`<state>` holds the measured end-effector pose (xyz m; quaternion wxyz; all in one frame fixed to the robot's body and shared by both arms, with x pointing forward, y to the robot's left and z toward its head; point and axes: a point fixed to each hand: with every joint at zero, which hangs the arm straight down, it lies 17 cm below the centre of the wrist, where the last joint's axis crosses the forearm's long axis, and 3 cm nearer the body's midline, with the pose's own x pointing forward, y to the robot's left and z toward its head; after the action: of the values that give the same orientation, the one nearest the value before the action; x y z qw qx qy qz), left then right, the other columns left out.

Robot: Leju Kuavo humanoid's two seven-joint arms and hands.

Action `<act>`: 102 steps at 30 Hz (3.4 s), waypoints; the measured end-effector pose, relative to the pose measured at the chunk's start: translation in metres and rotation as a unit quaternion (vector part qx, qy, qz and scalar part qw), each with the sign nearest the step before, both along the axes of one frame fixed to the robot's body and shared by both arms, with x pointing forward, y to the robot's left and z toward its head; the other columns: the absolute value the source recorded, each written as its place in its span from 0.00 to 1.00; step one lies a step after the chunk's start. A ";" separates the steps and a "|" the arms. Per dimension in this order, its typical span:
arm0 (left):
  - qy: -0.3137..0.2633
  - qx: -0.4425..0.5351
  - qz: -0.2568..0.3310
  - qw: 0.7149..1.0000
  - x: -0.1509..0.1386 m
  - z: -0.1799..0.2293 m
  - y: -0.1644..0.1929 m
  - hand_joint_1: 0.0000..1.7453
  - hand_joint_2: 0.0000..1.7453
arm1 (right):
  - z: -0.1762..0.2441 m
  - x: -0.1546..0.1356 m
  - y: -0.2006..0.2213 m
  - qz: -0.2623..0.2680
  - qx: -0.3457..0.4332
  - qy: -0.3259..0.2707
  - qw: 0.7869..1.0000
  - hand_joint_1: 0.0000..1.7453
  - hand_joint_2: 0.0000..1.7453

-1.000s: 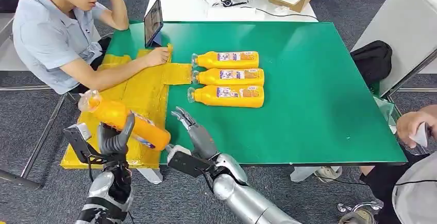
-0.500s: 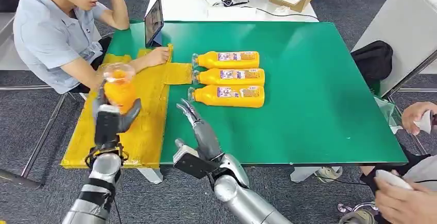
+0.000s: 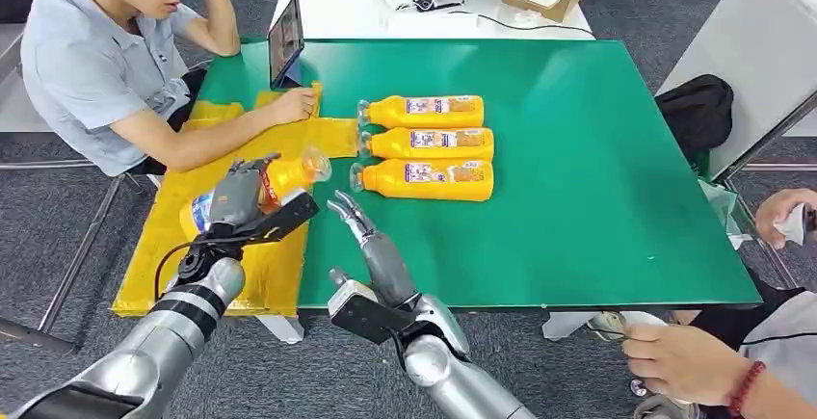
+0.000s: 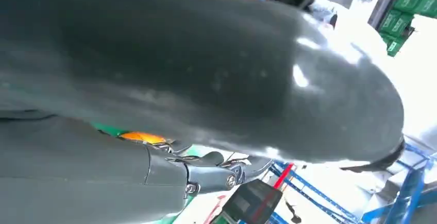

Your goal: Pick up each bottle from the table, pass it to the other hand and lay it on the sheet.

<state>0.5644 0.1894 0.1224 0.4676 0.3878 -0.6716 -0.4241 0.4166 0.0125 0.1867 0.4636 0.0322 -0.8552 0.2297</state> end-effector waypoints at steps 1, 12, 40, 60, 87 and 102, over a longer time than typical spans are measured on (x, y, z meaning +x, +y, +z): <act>0.006 0.007 0.000 1.000 0.000 -0.004 0.001 1.00 1.00 | 0.000 0.000 0.000 0.000 0.000 0.000 1.000 0.00 0.00; 0.106 0.105 0.017 0.989 0.007 -0.051 0.016 1.00 1.00 | -0.010 -0.004 -0.001 0.005 -0.008 0.010 1.000 0.00 0.00; 0.231 -0.289 -0.227 0.901 -0.047 -0.037 -0.089 0.00 1.00 | -0.012 0.002 0.001 0.025 -0.005 0.011 1.000 0.00 0.00; -0.045 -0.720 -0.115 0.683 -0.079 0.103 0.007 0.00 1.00 | -0.051 0.038 -0.078 -0.086 -0.184 -0.026 0.979 0.00 1.00; -0.200 -0.619 -0.054 0.757 -0.158 0.143 0.056 0.00 1.00 | -0.155 0.122 -0.218 -0.163 -0.444 0.145 0.869 0.00 1.00; -0.192 -0.621 -0.071 0.756 -0.150 0.150 0.045 0.00 1.00 | -0.165 0.134 -0.208 -0.131 -0.482 0.204 0.842 0.00 1.00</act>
<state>0.4147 0.2348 0.2722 0.4352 0.0365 -0.8890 0.1375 0.5507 -0.1957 0.0215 0.6106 -0.2612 -0.5188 0.5383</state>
